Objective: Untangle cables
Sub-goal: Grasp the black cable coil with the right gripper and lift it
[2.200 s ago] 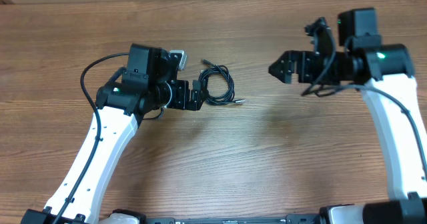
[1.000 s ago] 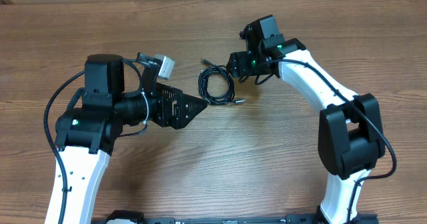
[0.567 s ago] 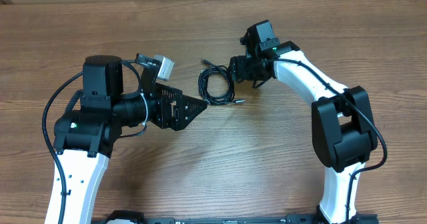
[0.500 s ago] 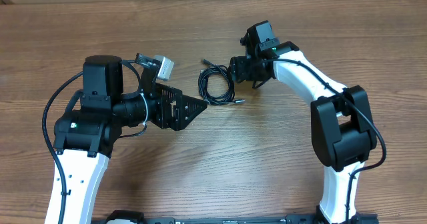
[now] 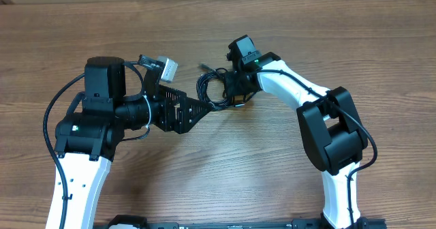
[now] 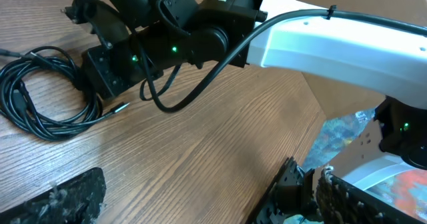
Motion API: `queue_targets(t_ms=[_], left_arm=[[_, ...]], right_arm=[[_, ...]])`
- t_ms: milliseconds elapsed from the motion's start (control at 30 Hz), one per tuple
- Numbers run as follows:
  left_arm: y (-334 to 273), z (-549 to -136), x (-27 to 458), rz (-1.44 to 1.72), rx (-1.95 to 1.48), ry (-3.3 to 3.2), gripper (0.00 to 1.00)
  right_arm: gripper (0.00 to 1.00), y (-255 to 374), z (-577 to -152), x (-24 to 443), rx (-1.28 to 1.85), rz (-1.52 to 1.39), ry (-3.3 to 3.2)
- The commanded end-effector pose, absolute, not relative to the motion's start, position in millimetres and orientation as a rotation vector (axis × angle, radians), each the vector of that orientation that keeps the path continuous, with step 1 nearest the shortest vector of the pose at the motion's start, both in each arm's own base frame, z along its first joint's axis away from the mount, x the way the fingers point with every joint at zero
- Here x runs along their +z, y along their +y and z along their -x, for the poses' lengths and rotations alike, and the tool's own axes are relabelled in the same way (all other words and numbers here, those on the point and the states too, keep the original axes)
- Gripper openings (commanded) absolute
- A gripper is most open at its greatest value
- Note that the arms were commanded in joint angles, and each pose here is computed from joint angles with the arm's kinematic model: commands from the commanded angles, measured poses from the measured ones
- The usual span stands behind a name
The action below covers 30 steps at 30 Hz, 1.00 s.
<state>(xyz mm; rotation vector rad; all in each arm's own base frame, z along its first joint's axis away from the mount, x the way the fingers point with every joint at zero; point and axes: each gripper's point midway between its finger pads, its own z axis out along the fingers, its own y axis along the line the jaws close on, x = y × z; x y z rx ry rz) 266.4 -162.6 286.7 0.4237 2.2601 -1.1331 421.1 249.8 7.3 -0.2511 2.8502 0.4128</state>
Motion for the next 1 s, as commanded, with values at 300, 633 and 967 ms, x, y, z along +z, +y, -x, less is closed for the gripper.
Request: queue_targets(t_ms=[300, 633, 967], left_arm=[[-161, -267, 295, -0.452, -1.099, 2.227, 1.00], [-161, -267, 294, -0.446, -1.098, 2.231, 1.00], [-140, -275, 271, -0.346, -0.915, 2.345, 1.00]], right_arm=[[0.04, 230, -438, 32, 0.358, 0.202, 2.820], [0.04, 233, -447, 134, 0.391, 0.272, 2.690], [0.04, 229, -424, 224, 0.478, 0.286, 2.572]])
